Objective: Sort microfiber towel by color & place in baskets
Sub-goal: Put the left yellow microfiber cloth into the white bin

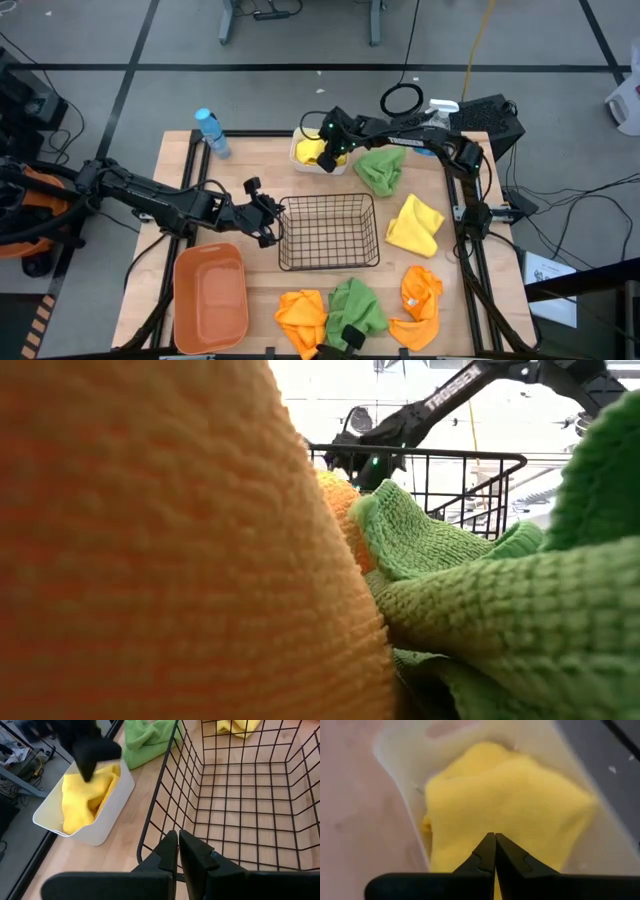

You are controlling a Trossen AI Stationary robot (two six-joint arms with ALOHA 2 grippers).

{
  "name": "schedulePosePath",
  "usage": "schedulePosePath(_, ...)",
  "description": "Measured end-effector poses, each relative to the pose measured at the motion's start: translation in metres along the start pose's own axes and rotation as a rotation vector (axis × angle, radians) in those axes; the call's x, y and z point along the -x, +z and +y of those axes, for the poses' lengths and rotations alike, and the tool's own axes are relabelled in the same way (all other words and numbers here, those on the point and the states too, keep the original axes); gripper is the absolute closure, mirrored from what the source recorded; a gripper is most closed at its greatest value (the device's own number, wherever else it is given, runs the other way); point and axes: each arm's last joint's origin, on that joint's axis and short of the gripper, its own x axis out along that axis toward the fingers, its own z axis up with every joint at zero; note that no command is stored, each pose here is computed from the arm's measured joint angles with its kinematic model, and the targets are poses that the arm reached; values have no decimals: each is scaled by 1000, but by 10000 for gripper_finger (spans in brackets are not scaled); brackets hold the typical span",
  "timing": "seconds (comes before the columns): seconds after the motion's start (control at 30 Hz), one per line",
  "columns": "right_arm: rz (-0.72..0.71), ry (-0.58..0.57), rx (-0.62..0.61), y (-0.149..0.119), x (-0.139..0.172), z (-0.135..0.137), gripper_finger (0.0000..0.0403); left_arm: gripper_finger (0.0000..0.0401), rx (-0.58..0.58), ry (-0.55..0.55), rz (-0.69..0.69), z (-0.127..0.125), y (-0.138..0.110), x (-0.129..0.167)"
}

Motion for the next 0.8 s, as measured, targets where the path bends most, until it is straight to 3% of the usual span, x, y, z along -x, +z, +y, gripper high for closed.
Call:
schedulePosePath(0.17,-57,2,11,8,14,3,403,376,0,0,-1,0,0,0)
schedulePosePath(0.33,-103,5,24,12,7,4,403,376,0,-1,-1,0,0,0)
schedulePosePath(0.63,42,-9,21,-13,-34,2,403,376,0,0,0,0,0,0)
schedulePosePath(0.8,58,-27,24,-16,-38,1,403,376,-1,0,0,0,0,0)
